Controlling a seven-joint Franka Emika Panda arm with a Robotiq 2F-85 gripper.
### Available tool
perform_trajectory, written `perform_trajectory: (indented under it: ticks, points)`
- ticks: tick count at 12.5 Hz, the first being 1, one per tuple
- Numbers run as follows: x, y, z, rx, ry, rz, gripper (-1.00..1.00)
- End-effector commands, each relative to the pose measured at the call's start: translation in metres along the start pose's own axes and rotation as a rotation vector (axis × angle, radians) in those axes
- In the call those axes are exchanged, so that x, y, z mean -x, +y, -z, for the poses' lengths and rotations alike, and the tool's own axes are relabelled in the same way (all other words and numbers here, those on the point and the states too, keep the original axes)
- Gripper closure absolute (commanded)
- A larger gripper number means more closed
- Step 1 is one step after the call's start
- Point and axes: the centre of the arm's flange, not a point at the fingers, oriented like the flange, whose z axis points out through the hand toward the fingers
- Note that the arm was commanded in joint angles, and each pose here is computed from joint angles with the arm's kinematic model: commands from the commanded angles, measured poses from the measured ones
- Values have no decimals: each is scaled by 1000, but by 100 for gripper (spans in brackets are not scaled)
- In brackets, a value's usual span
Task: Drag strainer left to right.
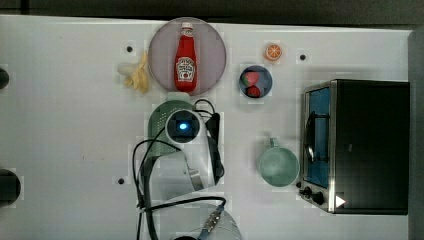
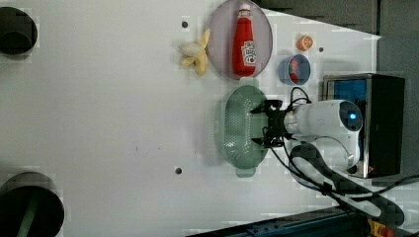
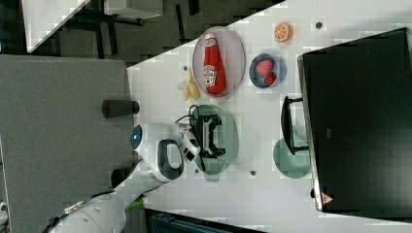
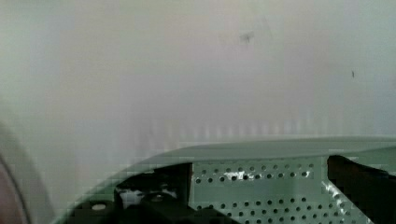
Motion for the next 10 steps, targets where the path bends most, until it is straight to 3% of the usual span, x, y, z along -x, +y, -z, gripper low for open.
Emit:
perform_trajectory:
  ticks: [1,10]
  points:
    - [-12,-11,10,-33,5,87,-100]
    - [-101,-20,7,-36,52,112,-100]
